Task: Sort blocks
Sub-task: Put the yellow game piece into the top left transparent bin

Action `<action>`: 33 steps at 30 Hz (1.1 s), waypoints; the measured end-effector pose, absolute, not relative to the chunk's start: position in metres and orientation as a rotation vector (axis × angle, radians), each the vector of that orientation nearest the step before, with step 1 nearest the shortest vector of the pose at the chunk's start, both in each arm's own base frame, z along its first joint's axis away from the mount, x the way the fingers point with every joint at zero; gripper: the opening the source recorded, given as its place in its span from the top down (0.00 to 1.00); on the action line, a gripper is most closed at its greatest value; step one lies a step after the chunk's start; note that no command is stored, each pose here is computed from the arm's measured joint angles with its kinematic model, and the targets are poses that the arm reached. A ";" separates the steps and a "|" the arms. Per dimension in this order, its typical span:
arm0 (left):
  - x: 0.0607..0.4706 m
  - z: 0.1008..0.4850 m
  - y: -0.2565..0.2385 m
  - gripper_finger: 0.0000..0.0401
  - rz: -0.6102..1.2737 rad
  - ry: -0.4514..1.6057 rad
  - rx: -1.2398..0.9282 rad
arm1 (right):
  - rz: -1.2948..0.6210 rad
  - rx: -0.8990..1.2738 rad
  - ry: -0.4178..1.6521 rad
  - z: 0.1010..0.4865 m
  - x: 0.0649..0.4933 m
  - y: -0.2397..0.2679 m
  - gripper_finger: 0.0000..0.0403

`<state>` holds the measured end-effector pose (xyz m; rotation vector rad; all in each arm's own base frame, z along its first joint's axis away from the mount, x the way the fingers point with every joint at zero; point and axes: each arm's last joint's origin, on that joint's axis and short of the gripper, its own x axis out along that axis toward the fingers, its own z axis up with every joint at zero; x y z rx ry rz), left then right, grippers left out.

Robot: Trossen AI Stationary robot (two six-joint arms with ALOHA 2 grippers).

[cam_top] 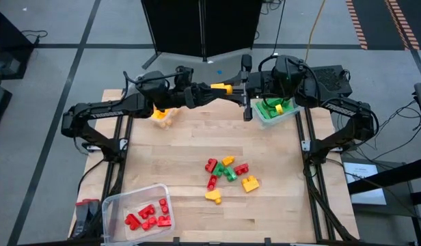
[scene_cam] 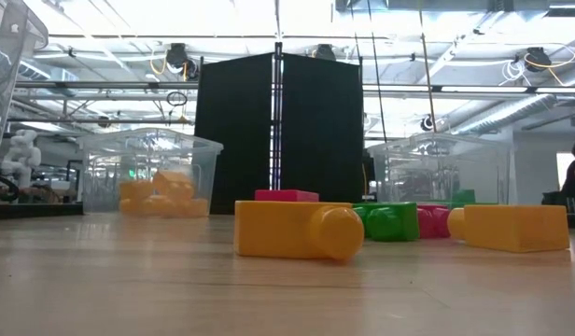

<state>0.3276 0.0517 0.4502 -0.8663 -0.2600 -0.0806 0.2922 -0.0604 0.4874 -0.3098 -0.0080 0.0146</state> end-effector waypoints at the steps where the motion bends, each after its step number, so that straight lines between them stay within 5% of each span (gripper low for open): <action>1: 0.328 0.450 0.052 0.39 -0.081 -0.260 -0.867 | 0.015 -0.310 -0.008 0.487 0.292 -0.060 0.72; 8: 0.329 0.446 0.052 0.45 -0.061 -0.219 -0.875 | 0.015 -0.310 -0.007 0.487 0.292 -0.060 0.72; 20: 0.329 0.445 0.052 0.90 -0.058 -0.214 -0.866 | 0.021 -0.326 -0.003 0.487 0.291 -0.060 0.72; 33: 0.329 0.445 0.052 0.91 -0.057 -0.214 -0.856 | 0.021 -0.316 0.011 0.486 0.292 -0.059 0.69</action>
